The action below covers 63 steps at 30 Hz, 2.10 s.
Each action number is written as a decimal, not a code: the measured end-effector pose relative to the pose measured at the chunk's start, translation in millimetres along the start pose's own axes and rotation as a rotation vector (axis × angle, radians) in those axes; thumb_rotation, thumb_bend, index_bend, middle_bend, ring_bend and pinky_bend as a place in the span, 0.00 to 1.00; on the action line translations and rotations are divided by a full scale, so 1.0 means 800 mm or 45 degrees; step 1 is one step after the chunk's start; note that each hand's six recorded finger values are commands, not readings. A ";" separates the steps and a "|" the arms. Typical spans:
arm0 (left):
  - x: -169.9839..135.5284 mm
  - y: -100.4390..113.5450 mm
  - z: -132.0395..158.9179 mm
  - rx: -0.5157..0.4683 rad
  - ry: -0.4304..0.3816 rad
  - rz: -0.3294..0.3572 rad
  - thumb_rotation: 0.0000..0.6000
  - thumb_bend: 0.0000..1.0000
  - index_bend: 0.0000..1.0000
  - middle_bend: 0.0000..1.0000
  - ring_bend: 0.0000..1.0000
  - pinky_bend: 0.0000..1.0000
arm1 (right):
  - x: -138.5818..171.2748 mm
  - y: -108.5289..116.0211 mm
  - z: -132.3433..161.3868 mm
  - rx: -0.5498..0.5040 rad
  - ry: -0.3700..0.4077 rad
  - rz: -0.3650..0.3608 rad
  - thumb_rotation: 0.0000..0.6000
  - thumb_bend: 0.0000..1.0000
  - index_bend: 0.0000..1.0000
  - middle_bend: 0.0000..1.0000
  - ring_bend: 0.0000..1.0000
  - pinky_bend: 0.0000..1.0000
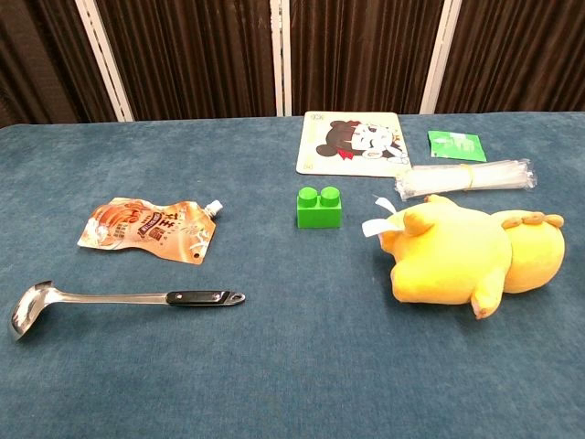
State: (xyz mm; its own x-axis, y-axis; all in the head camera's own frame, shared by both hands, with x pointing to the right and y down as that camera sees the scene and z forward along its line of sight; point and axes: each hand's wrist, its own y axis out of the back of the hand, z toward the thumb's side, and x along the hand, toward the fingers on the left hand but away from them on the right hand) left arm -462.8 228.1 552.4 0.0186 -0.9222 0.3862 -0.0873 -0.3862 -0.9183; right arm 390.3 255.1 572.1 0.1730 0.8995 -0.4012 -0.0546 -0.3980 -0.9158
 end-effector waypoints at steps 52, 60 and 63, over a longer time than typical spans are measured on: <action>-0.001 0.010 0.000 -0.053 -0.008 0.013 1.00 0.11 0.00 0.00 0.00 0.00 | -0.078 -0.016 0.107 -0.077 0.076 -0.035 1.00 1.00 0.00 0.00 0.00 0.00; 0.000 0.003 0.004 -0.038 -0.026 -0.019 1.00 0.11 0.00 0.00 0.00 0.00 | -0.108 -0.064 0.160 -0.120 0.053 0.040 1.00 1.00 0.00 0.00 0.00 0.00; 0.000 0.001 0.005 -0.037 -0.027 -0.026 1.00 0.11 0.00 0.00 0.00 0.00 | -0.116 -0.082 0.173 -0.108 0.037 0.068 1.00 1.00 0.00 0.00 0.00 0.00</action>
State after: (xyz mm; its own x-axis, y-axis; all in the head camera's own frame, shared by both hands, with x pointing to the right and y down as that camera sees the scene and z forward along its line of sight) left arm -458.6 227.7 551.6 0.0414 -0.9145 0.4025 -0.1153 -0.4046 -0.9072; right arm 242.0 222.3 666.9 0.2003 0.8715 -0.4477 0.0185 -0.4602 -0.8876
